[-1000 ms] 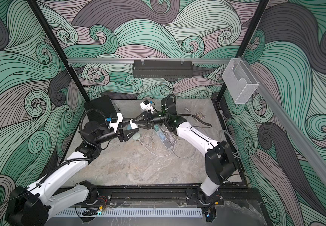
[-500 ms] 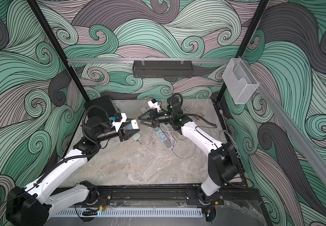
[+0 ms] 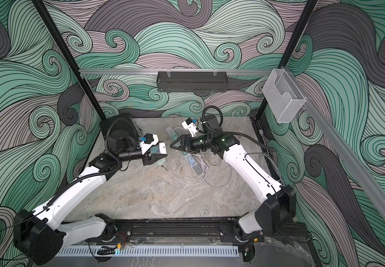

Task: Charge the bluetooth headset
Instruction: Pick up the bluetooth headset from the center of the board.

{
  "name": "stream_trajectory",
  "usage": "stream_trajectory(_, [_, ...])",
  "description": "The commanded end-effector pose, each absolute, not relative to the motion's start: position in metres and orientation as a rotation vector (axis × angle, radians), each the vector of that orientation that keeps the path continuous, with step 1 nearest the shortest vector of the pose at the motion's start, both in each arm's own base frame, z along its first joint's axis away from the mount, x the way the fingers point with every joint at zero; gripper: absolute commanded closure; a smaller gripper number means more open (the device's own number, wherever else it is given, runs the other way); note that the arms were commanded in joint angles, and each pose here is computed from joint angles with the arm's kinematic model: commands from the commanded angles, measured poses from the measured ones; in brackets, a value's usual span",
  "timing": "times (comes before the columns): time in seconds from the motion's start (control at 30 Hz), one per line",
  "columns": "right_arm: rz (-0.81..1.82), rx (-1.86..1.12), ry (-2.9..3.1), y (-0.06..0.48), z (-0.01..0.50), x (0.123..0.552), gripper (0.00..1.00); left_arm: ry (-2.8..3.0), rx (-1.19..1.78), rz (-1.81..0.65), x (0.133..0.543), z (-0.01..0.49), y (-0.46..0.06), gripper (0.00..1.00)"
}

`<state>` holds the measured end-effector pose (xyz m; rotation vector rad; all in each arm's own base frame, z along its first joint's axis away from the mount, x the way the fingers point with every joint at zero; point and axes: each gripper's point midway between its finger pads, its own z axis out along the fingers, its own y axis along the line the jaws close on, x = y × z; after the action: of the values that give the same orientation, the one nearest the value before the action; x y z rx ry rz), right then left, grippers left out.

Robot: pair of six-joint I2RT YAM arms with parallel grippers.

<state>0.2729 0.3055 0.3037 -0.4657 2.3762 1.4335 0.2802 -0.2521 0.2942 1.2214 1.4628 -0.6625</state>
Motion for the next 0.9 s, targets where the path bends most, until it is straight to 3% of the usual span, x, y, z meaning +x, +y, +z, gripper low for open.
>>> stream_trajectory(0.0, [1.3,-0.509,2.418,0.302,0.294,0.271,0.35,1.432,1.29,-0.643,0.274,0.299,-0.257,0.67])
stream_trajectory(0.33, [1.344,-0.479,2.412,0.327,0.299,0.268,0.35,1.445,1.327,-0.621,0.275,0.291,-0.266,0.67])
stream_trajectory(0.87, [1.276,-0.391,2.501,0.337,0.279,0.272,0.57,1.472,1.352,-0.592,0.273,0.286,-0.274,0.67])
